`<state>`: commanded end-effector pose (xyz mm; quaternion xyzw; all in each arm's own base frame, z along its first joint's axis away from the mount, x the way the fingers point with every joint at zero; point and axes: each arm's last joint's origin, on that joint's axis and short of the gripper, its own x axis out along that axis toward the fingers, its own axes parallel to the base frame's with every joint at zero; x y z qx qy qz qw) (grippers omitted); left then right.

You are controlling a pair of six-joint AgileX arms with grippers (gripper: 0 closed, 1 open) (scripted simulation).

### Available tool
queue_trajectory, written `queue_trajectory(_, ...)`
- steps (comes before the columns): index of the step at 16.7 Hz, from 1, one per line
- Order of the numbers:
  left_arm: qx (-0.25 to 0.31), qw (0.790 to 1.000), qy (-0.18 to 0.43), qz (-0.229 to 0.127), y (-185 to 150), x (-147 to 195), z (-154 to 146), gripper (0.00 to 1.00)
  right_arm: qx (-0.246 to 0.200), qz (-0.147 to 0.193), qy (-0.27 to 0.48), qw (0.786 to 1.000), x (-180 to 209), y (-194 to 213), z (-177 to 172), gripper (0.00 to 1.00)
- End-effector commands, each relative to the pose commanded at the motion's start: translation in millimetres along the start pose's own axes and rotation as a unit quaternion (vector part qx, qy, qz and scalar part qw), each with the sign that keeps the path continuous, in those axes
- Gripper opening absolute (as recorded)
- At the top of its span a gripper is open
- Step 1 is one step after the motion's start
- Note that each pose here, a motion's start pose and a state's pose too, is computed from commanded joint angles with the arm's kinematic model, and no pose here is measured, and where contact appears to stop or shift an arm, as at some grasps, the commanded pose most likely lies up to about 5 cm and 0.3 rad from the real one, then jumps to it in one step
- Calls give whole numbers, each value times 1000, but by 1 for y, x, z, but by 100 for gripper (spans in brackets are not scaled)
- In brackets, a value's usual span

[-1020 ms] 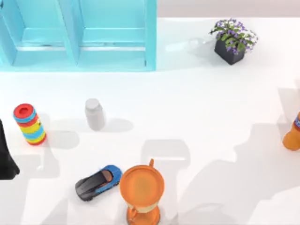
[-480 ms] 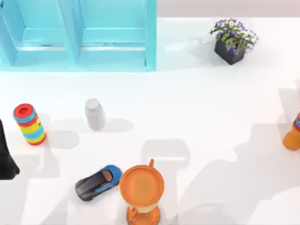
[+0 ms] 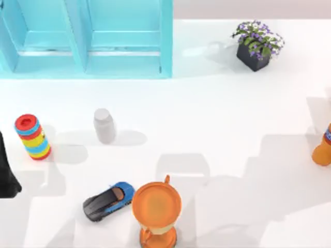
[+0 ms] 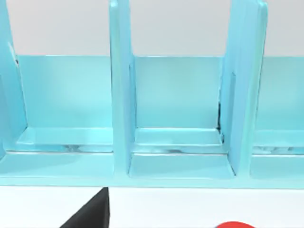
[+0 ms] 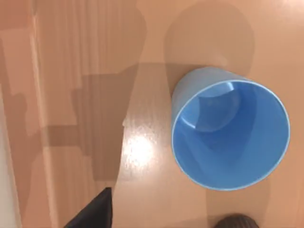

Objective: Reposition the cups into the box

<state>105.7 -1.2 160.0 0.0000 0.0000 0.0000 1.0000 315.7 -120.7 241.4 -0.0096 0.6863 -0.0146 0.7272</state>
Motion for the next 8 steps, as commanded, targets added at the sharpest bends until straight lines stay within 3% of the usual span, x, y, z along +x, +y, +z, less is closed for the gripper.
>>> queue_trajectory(4, 0, 1000, 0, 0, 0, 0, 0, 100, -2, 1, 2, 1000, -51, -1, 2, 100)
queue_trajectory(8, 0, 1000, 0, 0, 0, 0, 0, 100, -1, 2, 2, 1000, -70, 0, 0, 100)
